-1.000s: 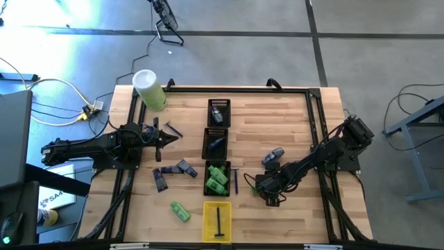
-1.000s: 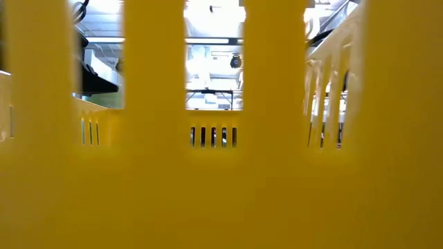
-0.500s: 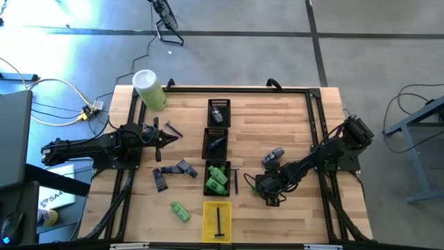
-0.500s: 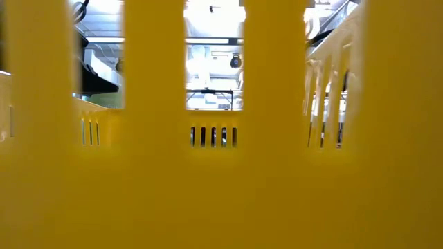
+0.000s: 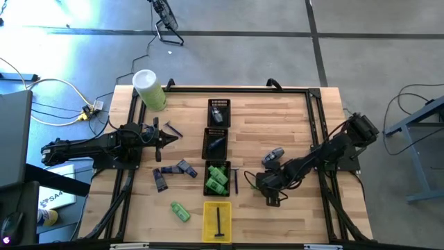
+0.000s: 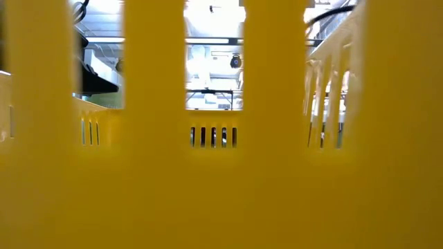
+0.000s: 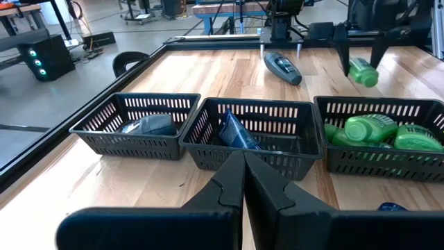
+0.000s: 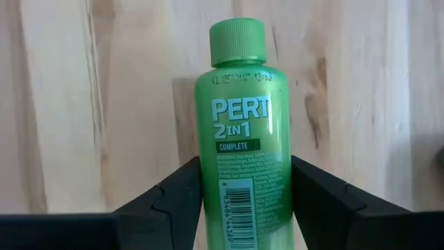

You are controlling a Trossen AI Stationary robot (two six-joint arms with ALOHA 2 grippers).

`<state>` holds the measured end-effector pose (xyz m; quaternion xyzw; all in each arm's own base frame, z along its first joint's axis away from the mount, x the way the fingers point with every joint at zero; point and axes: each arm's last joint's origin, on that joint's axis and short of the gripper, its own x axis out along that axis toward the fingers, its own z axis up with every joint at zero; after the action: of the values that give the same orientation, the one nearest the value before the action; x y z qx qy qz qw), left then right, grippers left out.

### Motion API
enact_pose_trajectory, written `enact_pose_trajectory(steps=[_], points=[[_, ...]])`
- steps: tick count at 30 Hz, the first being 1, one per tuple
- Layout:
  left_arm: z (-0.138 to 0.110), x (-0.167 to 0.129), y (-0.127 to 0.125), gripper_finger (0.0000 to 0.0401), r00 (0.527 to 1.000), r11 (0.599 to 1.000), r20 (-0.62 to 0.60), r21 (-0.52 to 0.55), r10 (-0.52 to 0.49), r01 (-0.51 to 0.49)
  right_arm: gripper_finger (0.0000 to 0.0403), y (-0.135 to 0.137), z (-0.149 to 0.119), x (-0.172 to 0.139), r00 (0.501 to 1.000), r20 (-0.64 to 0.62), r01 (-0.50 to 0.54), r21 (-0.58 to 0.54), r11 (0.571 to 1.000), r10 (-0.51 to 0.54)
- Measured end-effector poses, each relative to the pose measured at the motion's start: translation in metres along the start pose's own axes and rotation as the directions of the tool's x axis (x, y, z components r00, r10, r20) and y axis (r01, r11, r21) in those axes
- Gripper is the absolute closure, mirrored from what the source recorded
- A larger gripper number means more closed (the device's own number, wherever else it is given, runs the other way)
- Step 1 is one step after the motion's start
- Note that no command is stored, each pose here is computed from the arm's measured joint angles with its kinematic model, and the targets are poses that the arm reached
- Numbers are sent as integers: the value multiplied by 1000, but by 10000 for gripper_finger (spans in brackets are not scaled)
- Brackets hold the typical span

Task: Pick & Place Travel size toiletries
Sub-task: Put the green shampoo bottle into the bottom black bin

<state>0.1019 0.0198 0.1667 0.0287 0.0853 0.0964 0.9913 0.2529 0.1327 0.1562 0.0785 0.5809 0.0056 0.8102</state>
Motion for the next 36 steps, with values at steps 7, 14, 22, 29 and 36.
enact_pose_trajectory(steps=[7, 14, 22, 29, 36], points=[[0, 0, 0, 395, 1000, 1000, 0, 0, 0, 0, 215, 0, 11, -9, 994, 98, -50, 20, 999, 48], [0, 0, 0, 395, 1000, 1000, 0, 0, 0, 0, 215, -5, 21, -11, 984, 165, -77, 48, 996, 68], [0, 0, 0, 395, 1000, 1000, 0, 0, 0, 0, 215, -5, 31, -13, 964, 245, -113, 26, 993, 103], [0, 0, 0, 395, 1000, 1000, 0, 0, 0, 0, 215, 1, 43, -18, 913, 373, -153, -62, 986, 165], [0, 0, 0, 395, 1000, 1000, 0, 0, 0, 0, 215, -4, 58, -23, 860, 482, -160, -54, 986, 166]])
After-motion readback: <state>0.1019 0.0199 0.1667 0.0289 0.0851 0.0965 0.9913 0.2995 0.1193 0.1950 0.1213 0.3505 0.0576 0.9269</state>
